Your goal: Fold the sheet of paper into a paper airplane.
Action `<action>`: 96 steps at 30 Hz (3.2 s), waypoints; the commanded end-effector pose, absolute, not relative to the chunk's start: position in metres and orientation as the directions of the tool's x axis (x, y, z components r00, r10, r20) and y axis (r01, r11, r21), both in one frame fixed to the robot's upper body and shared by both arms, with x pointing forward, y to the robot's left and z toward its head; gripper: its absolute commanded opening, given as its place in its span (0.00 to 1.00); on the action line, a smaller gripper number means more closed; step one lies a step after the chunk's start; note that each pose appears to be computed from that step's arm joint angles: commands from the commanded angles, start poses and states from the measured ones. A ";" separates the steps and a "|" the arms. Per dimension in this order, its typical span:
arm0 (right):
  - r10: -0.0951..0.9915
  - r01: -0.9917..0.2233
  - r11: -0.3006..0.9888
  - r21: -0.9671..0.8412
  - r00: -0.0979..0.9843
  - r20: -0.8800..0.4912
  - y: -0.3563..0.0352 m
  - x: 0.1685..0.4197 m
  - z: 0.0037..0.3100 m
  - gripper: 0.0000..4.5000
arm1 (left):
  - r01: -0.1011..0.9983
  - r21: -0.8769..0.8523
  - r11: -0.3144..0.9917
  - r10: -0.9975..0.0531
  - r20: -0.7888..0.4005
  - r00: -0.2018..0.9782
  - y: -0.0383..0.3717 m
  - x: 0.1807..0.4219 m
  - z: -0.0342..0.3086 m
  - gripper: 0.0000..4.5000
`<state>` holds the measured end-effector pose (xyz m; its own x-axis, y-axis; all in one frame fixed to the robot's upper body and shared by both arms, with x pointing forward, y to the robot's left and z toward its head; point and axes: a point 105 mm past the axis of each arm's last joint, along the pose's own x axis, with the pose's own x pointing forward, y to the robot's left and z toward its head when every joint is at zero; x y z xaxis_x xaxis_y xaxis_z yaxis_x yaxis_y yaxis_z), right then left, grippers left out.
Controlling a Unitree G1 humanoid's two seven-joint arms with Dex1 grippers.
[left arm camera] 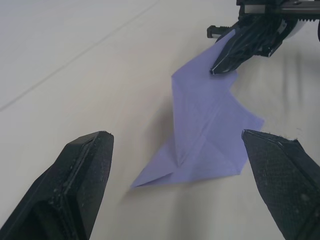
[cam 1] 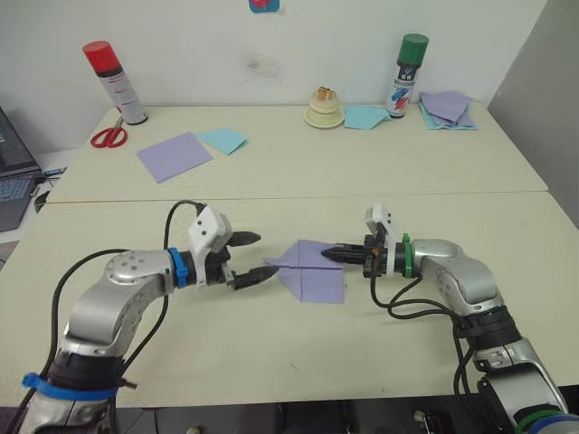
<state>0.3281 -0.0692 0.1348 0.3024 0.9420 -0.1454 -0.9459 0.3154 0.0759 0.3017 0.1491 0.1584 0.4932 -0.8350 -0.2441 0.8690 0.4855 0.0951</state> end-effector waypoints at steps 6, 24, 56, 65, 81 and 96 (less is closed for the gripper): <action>0.984 -0.387 0.084 -0.918 0.179 0.014 -0.032 0.304 0.198 0.01 | 0.900 0.150 0.410 -0.868 -0.239 0.435 0.166 0.294 0.213 1.00; 0.952 -0.670 -0.186 -0.718 0.056 -0.300 -0.061 0.257 0.100 0.53 | 0.915 0.053 0.401 -0.831 -0.399 0.387 0.165 0.239 0.139 1.00; 0.909 -0.936 0.046 -0.348 0.184 -0.375 -0.064 0.300 0.092 0.00 | 0.810 -0.037 0.585 -0.756 -0.387 0.528 0.120 0.268 0.083 0.00; 0.892 -0.955 0.016 -0.296 0.147 -0.427 -0.068 0.285 0.078 0.00 | 0.830 -0.022 0.557 -0.755 -0.431 0.495 0.123 0.252 0.073 0.00; 0.845 -0.971 0.022 -0.237 0.145 -0.515 -0.075 0.280 0.054 0.00 | 0.838 0.103 0.536 -0.692 -0.515 0.506 0.128 0.242 0.044 0.00; 0.893 -0.987 0.153 -0.045 0.158 -0.422 -0.084 0.290 0.085 0.04 | 0.864 0.072 0.498 -0.728 -0.507 0.461 0.119 0.233 0.046 0.00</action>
<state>0.2827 -0.0834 0.0671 0.1404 0.8669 -0.4782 -0.9883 0.0936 -0.1204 0.2414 0.1198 0.0599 0.5037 -0.7351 -0.4538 0.8475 0.5224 0.0945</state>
